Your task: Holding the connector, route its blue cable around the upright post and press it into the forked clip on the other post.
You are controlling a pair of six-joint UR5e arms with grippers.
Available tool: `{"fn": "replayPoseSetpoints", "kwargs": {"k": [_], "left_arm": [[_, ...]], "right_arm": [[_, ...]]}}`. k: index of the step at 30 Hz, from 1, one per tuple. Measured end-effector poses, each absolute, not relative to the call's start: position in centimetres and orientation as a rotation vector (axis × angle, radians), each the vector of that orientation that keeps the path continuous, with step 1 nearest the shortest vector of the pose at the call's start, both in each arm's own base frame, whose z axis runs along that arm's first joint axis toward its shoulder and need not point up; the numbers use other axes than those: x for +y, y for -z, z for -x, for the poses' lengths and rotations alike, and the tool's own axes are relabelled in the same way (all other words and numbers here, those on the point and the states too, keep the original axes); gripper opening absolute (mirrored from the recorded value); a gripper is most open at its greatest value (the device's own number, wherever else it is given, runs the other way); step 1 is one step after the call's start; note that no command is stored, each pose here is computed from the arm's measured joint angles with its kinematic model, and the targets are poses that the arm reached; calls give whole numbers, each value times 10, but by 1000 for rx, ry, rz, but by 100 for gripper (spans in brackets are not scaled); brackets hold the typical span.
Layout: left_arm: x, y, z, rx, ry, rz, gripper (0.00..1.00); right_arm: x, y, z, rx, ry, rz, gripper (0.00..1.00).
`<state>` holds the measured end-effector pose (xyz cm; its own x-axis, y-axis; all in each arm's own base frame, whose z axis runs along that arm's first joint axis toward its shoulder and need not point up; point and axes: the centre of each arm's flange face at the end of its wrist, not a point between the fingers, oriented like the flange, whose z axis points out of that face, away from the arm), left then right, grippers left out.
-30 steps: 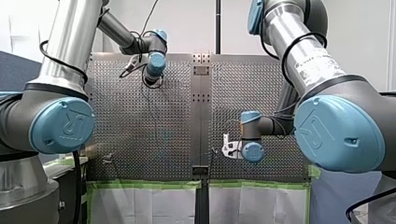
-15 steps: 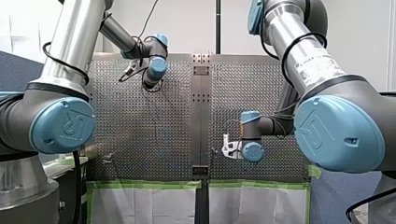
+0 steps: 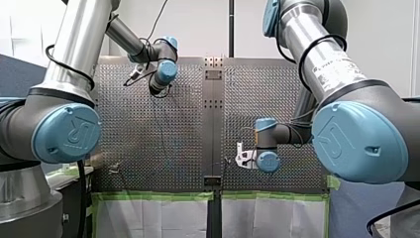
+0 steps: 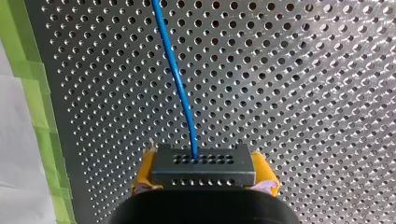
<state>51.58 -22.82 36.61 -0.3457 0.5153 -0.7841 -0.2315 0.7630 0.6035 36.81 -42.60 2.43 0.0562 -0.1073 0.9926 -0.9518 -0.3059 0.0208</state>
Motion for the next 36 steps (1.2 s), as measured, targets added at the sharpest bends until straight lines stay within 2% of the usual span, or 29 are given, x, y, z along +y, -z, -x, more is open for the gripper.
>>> {"fn": "replayPoseSetpoints", "kwargs": {"k": [24, 36], "left_arm": [[-236, -345, -507, 1805, -686, -286, 100], [-243, -310, -508, 1857, -716, -313, 100]], "right_arm": [[-426, -23, -368, -1102, -1346, -1543, 0], [-426, -23, -368, -1102, -1347, -1542, 0]]}}
